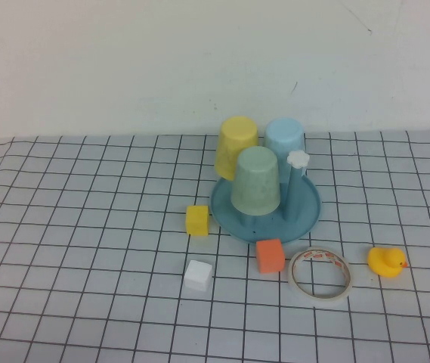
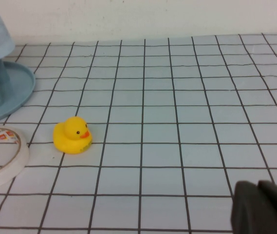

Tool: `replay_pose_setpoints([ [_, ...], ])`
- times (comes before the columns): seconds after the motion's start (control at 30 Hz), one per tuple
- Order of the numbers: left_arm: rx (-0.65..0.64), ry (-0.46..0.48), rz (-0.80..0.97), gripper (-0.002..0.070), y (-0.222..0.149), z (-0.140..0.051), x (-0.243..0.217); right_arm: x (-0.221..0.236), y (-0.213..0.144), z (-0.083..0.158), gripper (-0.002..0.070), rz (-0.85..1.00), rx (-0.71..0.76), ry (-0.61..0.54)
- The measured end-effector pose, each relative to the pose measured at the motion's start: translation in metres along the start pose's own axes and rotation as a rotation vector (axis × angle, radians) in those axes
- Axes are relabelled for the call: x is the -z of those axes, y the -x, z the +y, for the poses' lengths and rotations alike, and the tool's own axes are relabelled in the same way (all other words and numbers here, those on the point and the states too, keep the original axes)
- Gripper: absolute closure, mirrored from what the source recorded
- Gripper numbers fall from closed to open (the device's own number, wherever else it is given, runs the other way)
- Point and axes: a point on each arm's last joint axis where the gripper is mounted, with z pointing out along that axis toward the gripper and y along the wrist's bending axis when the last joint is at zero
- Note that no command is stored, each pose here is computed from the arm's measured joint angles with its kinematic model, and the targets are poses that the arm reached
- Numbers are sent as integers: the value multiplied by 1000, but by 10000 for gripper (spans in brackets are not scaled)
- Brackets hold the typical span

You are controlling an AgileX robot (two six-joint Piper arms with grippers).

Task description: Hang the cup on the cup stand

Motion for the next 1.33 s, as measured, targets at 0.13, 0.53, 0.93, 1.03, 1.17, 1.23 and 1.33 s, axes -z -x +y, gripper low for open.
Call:
replay_pose_setpoints([
  [0.13,1,23,5,677,0,1,0,0,0,0,676,0,0,0],
  [0.53,104,0,144,676,-13,-1,1,0,0,0,676,0,0,0],
  [0.93,147,-1,184,676,-16,-2,2,0,0,0,676,0,0,0],
  [1.03,147,-1,184,676,-16,-2,2,0,0,0,676,0,0,0],
  [1.17,147,-1,184,676,-16,-2,2,0,0,0,676,0,0,0],
  [1.23,147,-1,184,676,-16,-2,2,0,0,0,676,0,0,0],
  [1.33,147,-1,184,676,-16,-2,2,0,0,0,676,0,0,0],
])
